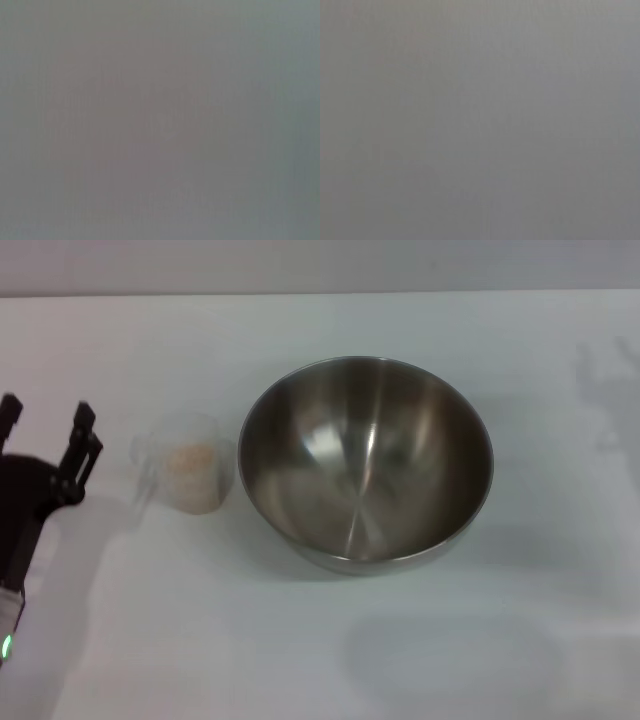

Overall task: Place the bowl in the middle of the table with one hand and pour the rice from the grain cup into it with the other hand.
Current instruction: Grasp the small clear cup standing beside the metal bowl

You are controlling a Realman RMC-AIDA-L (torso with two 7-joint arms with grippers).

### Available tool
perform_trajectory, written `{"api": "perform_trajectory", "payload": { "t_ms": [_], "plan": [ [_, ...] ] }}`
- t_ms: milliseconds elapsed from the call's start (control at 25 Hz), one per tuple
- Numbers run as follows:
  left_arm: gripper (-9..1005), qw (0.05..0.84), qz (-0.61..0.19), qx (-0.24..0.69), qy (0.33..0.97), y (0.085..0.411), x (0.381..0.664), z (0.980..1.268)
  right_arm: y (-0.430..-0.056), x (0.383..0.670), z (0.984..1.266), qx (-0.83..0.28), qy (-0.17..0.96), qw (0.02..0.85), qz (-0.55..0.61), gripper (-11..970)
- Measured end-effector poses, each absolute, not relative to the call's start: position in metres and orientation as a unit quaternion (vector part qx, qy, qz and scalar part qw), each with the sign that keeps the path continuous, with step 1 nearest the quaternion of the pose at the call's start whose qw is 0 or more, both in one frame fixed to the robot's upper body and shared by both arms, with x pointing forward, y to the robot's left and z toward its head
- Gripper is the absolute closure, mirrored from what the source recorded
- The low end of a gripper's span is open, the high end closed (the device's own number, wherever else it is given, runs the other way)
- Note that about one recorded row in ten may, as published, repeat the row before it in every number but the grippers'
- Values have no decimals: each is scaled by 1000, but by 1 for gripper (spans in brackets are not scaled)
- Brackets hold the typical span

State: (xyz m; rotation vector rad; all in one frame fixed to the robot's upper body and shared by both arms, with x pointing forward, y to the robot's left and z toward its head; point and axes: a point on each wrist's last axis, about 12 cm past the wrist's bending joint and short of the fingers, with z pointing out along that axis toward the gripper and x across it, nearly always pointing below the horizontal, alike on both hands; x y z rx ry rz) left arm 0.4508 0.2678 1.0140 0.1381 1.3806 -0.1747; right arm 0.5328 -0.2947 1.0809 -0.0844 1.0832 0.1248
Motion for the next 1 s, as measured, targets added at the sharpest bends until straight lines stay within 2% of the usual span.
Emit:
{"api": "perform_trajectory", "payload": {
  "t_ms": [40,120,320,520,1000],
  "plan": [
    [265,765,-80,64,635,268,451,1014,-295,533,1081,-40,515,854,59,443],
    [266,741,-79,75,663,269,430,1001,-303,534,1082,-34,516,855,46,443],
    [267,711,-84,94,691,266,423,990,-310,534,1084,-33,514,856,38,443],
    [267,677,-87,115,722,259,435,981,-310,535,1085,-36,513,857,36,443],
    [269,674,-75,131,723,256,453,984,-310,532,1082,-33,516,855,34,444]
  ]
}}
